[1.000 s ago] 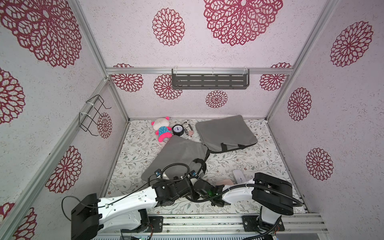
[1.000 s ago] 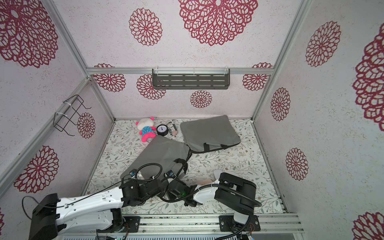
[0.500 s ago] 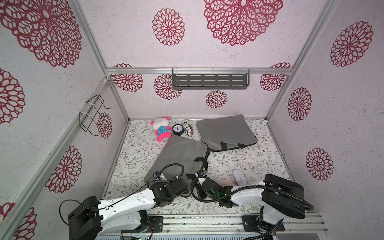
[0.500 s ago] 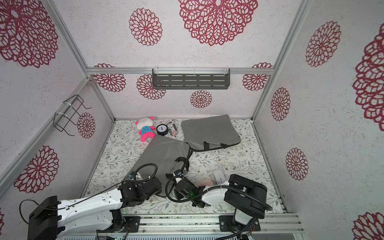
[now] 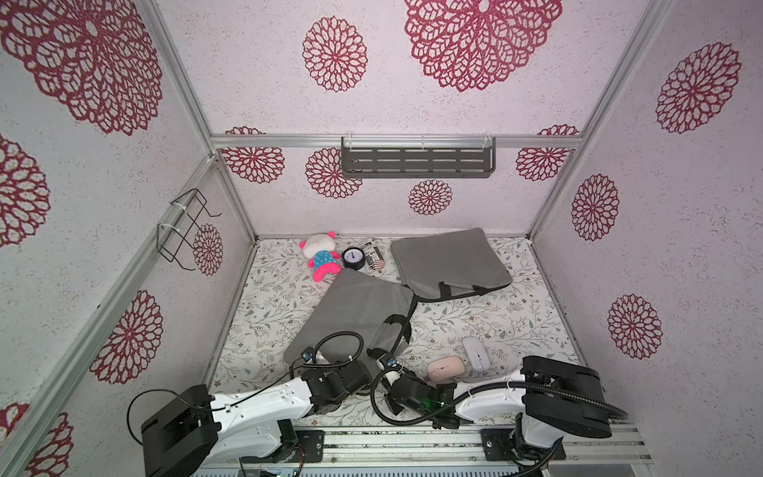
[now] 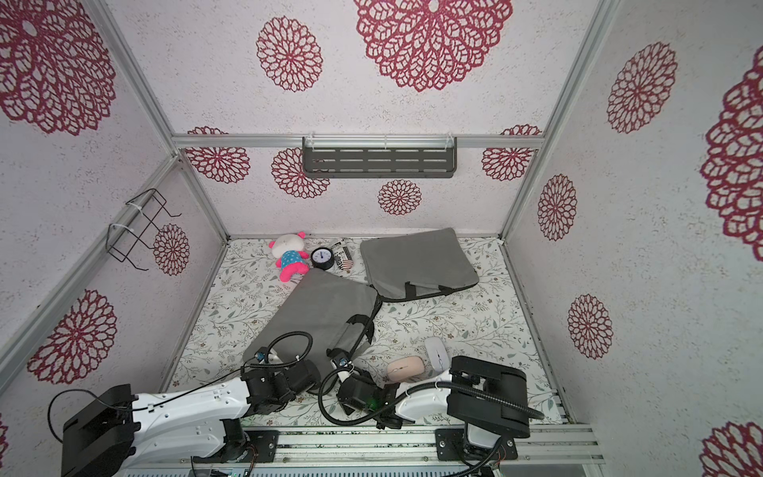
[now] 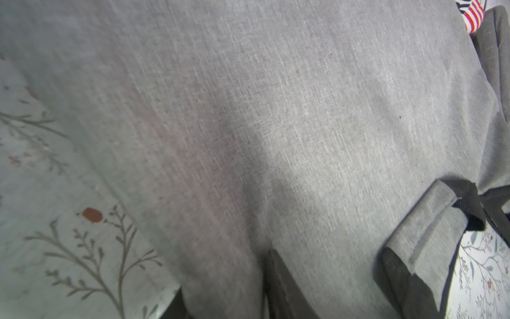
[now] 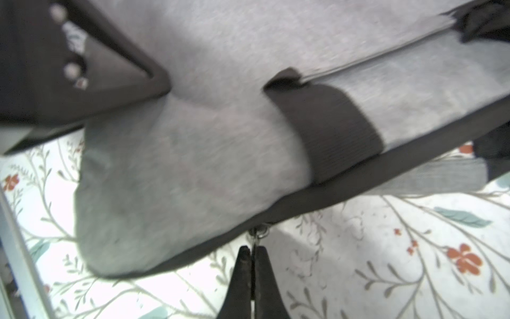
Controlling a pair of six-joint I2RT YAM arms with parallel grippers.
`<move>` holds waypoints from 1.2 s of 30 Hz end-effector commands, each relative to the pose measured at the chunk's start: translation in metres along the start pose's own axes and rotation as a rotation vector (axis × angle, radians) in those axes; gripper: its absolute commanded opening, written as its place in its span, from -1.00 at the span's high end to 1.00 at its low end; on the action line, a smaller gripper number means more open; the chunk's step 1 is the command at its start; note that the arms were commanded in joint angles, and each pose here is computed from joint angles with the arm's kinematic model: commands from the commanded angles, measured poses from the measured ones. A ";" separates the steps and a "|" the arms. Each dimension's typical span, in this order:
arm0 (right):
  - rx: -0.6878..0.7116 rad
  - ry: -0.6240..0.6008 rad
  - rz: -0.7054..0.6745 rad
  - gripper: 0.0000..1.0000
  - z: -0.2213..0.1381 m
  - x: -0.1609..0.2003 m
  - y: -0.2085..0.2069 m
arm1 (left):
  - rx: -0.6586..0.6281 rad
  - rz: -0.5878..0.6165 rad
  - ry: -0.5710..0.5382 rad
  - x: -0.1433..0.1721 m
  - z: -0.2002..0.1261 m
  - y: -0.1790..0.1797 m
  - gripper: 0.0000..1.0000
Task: Put the mouse into the laptop bag
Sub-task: Unzip the zipper on the zippered laptop bag.
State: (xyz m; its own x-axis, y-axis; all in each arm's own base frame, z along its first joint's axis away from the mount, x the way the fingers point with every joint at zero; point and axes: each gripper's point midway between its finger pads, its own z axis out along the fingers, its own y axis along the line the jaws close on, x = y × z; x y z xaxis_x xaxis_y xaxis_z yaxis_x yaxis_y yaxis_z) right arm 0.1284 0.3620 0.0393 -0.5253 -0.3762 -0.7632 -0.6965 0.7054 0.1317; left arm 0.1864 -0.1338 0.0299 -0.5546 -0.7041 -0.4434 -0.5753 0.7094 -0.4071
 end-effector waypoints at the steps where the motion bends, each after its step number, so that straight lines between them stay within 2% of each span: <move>1: -0.046 -0.045 -0.021 1.00 -0.015 -0.015 0.025 | 0.068 -0.038 0.055 0.011 0.004 -0.027 0.34; 7: -0.133 -0.033 -0.055 1.00 -0.015 -0.006 0.073 | 0.080 -0.049 0.069 0.014 0.008 -0.036 0.35; 13: -0.198 -0.051 0.003 1.00 -0.011 -0.012 0.098 | 0.087 -0.044 0.097 0.020 0.011 -0.044 0.31; 16: -0.152 -0.069 0.035 1.00 -0.010 -0.012 0.087 | 0.083 -0.050 0.099 0.019 0.010 -0.042 0.03; 17: -0.132 -0.072 0.047 1.00 -0.010 -0.011 0.082 | 0.082 -0.055 0.098 0.018 0.010 -0.041 -0.18; 18: -0.114 -0.078 0.064 1.00 -0.011 -0.010 0.075 | 0.083 -0.059 0.098 0.017 0.009 -0.040 -0.51; 21: -0.081 -0.082 0.113 1.00 -0.012 -0.005 0.057 | 0.082 -0.069 0.095 0.010 0.005 -0.037 -0.97; 36: 0.080 -0.105 0.267 1.00 -0.038 0.013 -0.032 | 0.061 -0.170 0.038 -0.033 -0.021 0.006 -0.95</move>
State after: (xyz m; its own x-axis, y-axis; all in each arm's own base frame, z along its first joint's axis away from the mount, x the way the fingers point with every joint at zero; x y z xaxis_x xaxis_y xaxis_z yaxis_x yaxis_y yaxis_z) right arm 0.1066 0.3396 0.0523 -0.6271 -0.1663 -0.7610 -0.5850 0.7456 0.3192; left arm 0.1954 -0.1302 0.0685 -0.5100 -0.8081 -0.2949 -0.5887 0.5778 -0.5653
